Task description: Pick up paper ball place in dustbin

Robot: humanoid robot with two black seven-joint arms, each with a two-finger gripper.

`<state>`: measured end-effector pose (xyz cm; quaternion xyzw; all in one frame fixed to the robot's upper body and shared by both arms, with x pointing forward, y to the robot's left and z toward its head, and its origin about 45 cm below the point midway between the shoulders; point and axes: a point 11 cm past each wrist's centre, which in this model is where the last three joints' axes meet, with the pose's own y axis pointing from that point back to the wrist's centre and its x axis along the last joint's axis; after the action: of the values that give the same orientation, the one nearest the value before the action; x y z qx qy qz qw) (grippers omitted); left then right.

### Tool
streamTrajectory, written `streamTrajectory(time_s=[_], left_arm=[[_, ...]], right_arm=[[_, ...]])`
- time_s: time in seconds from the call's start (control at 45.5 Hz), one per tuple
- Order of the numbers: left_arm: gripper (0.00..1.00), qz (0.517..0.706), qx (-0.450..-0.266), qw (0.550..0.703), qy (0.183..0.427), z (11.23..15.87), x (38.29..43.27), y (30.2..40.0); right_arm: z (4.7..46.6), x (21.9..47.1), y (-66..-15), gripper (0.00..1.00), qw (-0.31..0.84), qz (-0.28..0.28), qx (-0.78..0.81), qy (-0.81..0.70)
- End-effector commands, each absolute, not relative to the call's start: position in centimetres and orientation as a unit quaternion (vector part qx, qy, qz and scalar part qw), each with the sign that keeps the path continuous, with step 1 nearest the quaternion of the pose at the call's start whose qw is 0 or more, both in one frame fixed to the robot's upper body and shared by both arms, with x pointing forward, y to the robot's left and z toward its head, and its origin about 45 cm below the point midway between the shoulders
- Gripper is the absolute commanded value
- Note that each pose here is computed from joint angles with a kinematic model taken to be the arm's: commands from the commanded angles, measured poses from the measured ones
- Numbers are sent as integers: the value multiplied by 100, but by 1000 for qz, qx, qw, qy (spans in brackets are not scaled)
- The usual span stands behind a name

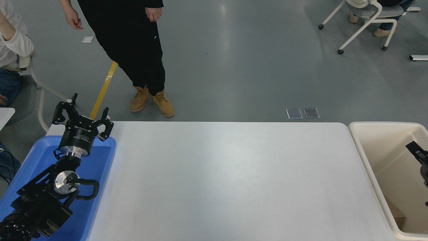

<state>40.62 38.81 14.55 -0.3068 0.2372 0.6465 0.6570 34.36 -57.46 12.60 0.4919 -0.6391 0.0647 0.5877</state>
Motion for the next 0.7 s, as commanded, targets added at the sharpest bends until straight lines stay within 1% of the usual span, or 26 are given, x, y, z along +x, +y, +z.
streamTrajectory(time_s=[0.0,0.198,0.242,0.396,0.462,0.615,0.681], left_arm=[[99,646,-307,657,237,1457,4062,3879],[99,646,-307,657,237,1454,4060,3883],[99,646,-307,657,237,1460,4066,3881],[99,646,-307,657,237,1454,4060,3883],[99,646,-307,657,237,1457,4062,3879],[99,647,-307,657,237,1454,4060,3885],[99,646,-307,657,237,1455,4062,3880]], right_arm=[[1644,3913,-5525,100,559,100,514,-643],[2029,4313,-5262,100,559,140,541,-613],[2122,4408,-5183,100,554,145,551,-607],[2423,4737,-4793,100,533,151,602,-575],[2555,4874,-4580,100,534,163,622,-548],[2758,5080,-4198,100,544,199,642,-502],[2826,5134,-4052,100,548,206,652,-481]])
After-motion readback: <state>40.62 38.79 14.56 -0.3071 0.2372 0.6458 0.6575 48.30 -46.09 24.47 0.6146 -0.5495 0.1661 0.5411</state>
